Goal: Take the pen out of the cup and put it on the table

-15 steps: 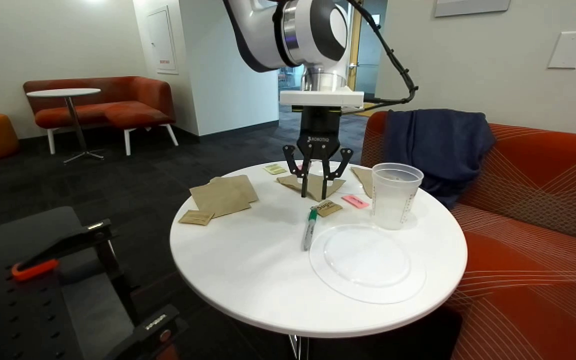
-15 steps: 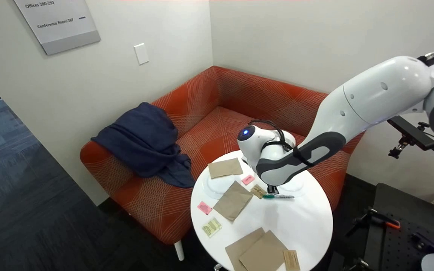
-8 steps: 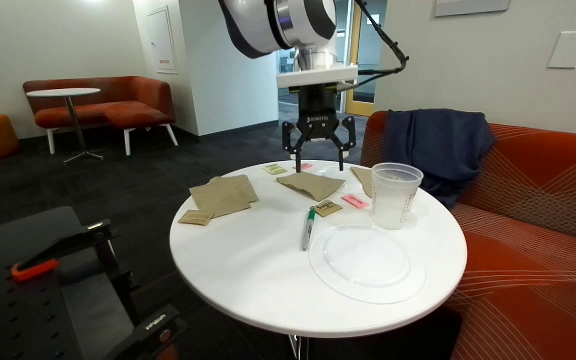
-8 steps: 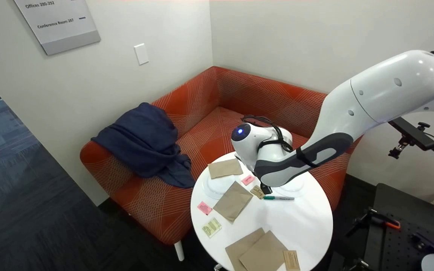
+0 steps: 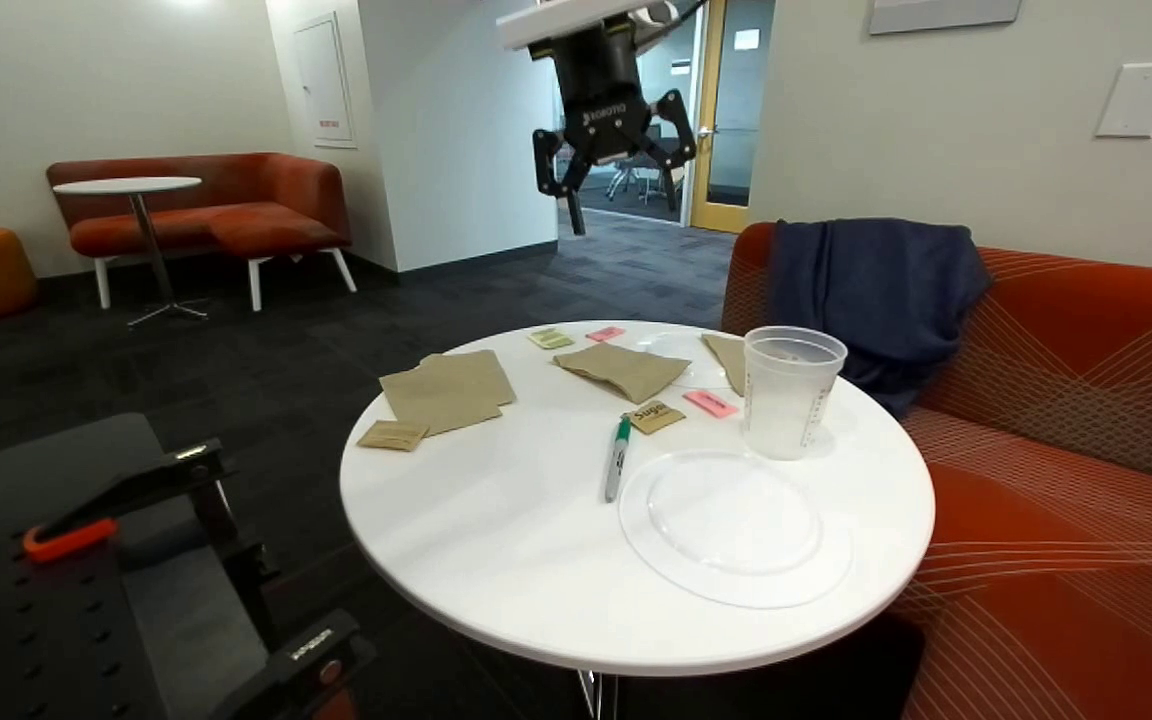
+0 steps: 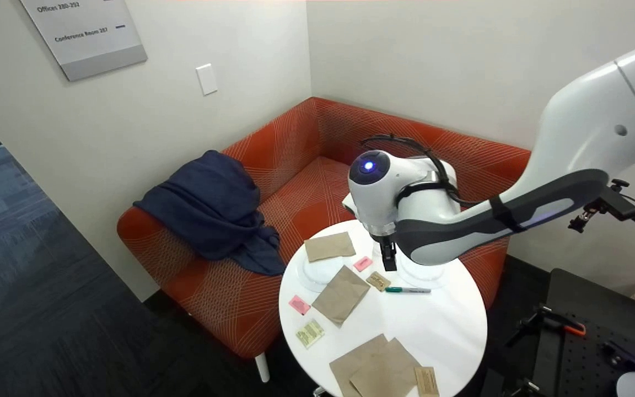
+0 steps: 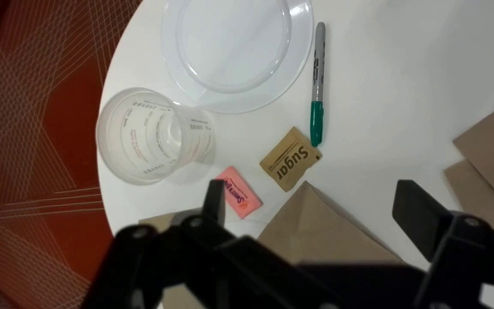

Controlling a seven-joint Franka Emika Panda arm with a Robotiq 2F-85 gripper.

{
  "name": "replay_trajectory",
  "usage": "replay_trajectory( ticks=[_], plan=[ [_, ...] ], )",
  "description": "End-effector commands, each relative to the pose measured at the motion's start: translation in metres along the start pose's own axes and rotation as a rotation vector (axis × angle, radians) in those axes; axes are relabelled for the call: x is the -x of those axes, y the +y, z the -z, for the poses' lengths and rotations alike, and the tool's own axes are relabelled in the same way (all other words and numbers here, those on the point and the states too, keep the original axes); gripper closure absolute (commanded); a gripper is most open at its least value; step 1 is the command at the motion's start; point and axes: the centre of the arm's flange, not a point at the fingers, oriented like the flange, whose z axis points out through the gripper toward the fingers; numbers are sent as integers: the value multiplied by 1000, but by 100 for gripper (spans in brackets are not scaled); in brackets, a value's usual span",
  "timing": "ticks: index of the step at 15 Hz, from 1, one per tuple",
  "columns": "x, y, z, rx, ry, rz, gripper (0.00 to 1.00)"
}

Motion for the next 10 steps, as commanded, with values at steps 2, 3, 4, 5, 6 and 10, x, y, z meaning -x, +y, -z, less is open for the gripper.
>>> replay_trajectory(
  ticks=[2, 3, 4, 5, 6, 10],
  plan=[
    [46, -9, 46, 24, 71, -37, 0],
    [20, -3, 30, 14, 34, -16, 0],
    [24, -2, 37, 17, 42, -18, 0],
    [24, -2, 38, 18, 43, -18, 0],
    [23, -2, 35, 16, 39, -17, 0],
    [22, -5, 27, 10, 26, -12, 0]
  ],
)
